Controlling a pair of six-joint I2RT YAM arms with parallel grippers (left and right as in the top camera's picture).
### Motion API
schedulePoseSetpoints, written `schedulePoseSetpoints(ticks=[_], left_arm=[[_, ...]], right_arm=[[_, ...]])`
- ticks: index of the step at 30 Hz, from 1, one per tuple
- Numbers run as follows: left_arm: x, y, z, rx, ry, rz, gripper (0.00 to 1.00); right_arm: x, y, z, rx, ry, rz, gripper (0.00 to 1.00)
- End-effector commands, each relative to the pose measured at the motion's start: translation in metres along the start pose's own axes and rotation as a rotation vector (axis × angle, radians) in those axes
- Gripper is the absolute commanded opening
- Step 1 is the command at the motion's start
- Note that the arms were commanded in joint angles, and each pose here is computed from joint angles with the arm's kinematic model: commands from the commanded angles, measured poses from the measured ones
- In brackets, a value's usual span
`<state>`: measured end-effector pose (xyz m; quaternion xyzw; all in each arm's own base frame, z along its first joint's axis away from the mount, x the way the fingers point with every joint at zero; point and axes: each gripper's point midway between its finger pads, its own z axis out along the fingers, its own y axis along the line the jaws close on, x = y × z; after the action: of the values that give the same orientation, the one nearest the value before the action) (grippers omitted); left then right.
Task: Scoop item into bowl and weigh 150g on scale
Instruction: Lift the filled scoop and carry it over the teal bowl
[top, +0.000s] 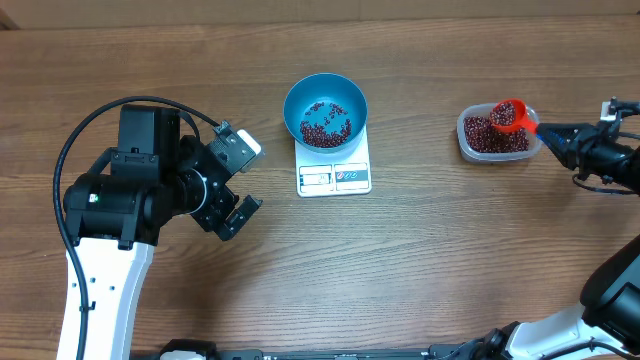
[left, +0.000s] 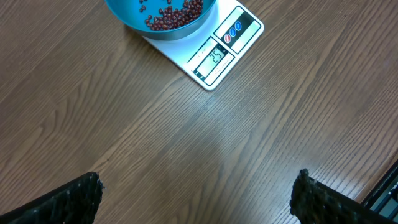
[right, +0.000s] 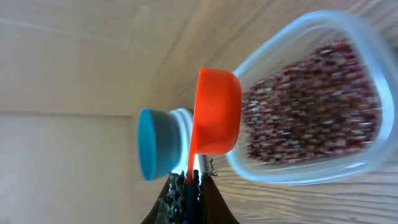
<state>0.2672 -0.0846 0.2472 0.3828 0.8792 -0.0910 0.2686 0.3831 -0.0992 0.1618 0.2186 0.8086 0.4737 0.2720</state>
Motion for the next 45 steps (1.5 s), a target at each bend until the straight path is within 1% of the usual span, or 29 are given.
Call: schedulePoseSetpoints(ticks=[1, 7, 11, 23, 30, 33, 36, 38, 42, 45], left_arm=[[0.001, -0.001, 0.002, 0.006, 0.005, -0.01, 1.0], [0.001, -0.001, 0.002, 0.005, 0.005, -0.01, 1.0], [0.001, -0.001, 0.002, 0.006, 0.005, -0.01, 1.0], [0.001, -0.001, 0.002, 0.006, 0.005, -0.01, 1.0], [0.001, -0.001, 0.002, 0.005, 0.005, -0.01, 1.0], [0.001, -0.001, 0.002, 0.005, 0.005, -0.01, 1.0], [0.001, -0.001, 0.002, 0.006, 0.005, -0.01, 1.0], [0.001, -0.001, 0.002, 0.006, 0.005, -0.01, 1.0], [0.001, -0.001, 0.002, 0.005, 0.005, -0.01, 1.0], [0.001, -0.001, 0.002, 0.006, 0.005, -0.01, 1.0]], right_arm=[[-0.002, 0.027, -0.001, -0.131, 0.008, -0.011, 0.04], [0.011, 0.047, 0.012, -0.202, 0.069, 0.001, 0.04], [0.025, 0.062, 0.031, -0.236, 0.132, -0.02, 0.04], [0.092, 0.11, 0.096, -0.297, 0.382, -0.107, 0.04], [0.127, 0.135, 0.126, -0.343, 0.48, -0.225, 0.04], [0.138, 0.144, 0.135, -0.363, 0.507, -0.272, 0.04], [0.143, 0.142, 0.147, -0.305, 0.519, -0.264, 0.04], [0.145, 0.142, 0.155, -0.281, 0.517, -0.282, 0.04], [0.146, 0.15, 0.164, -0.293, 0.503, -0.343, 0.04], [0.142, 0.15, 0.173, -0.253, 0.482, -0.322, 0.04]])
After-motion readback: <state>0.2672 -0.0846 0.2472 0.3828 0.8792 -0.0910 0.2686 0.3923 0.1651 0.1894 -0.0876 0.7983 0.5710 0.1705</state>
